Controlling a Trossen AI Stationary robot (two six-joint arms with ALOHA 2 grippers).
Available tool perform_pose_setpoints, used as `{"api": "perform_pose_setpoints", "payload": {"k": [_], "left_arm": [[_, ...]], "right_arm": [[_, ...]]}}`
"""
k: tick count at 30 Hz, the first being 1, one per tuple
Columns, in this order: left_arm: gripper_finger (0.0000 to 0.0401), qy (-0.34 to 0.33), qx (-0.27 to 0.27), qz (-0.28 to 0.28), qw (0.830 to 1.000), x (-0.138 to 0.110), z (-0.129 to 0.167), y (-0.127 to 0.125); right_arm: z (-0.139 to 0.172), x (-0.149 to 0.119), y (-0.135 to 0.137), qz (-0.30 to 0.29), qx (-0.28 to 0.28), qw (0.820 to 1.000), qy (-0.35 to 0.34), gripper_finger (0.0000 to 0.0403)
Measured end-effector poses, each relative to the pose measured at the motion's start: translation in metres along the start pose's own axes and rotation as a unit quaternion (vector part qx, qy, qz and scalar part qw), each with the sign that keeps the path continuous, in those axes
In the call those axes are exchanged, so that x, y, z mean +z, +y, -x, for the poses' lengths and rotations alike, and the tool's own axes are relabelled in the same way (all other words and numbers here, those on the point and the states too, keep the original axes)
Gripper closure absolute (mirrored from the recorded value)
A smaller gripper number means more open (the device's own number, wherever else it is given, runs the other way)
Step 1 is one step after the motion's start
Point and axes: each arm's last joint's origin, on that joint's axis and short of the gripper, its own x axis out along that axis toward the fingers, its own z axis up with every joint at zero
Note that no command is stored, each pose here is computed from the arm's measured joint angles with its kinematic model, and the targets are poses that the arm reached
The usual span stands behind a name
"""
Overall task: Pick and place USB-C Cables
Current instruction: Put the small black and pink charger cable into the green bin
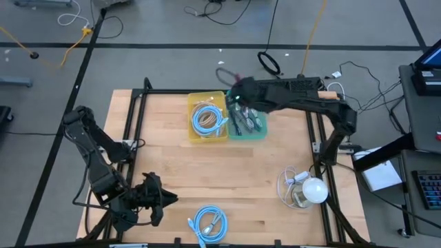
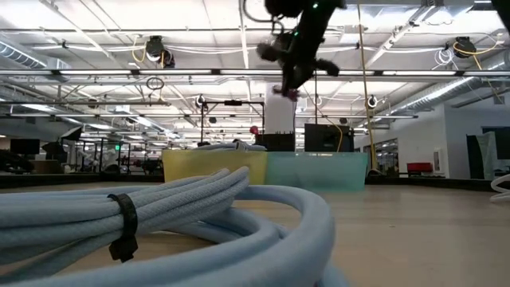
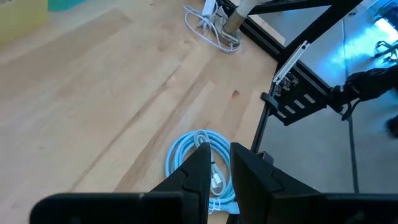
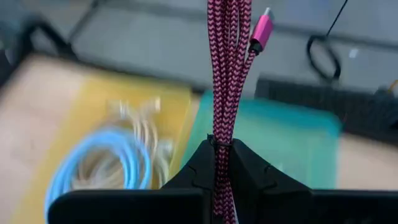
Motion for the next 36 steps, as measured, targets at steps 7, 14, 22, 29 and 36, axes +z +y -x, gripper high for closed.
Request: {"api": "perform_pose_setpoints", "payload": {"k": [7, 14, 22, 29, 36], "left_arm": [[0.0339, 0.003, -0.011, 0.004, 1.000, -0.003, 0.003, -0.002], [0.0339, -0.004, -0.030, 0.009, 0.999, -0.008, 0.010, -0.007], [0.0339, -0.023, -0.036, 0.013, 0.999, -0.011, 0.014, -0.008], [0.0339, -0.026, -0.037, 0.017, 0.999, -0.011, 0.014, -0.008], [0.0339, -0.027, -0.039, 0.021, 0.999, -0.011, 0.014, -0.009]], "right_arm": [[-0.049, -0.053, 0.030, 0.054, -0.017, 0.994, 0.088, 0.0387], [-0.061, -0.075, 0.034, 0.087, -0.049, 0.988, 0.119, 0.0387], [-0.062, -0.074, 0.024, 0.100, -0.099, 0.983, 0.115, 0.0387], [-0.065, -0.079, 0.020, 0.096, -0.108, 0.982, 0.121, 0.0382], [-0.077, -0.099, 0.003, 0.078, -0.138, 0.974, 0.160, 0.0317]]}}
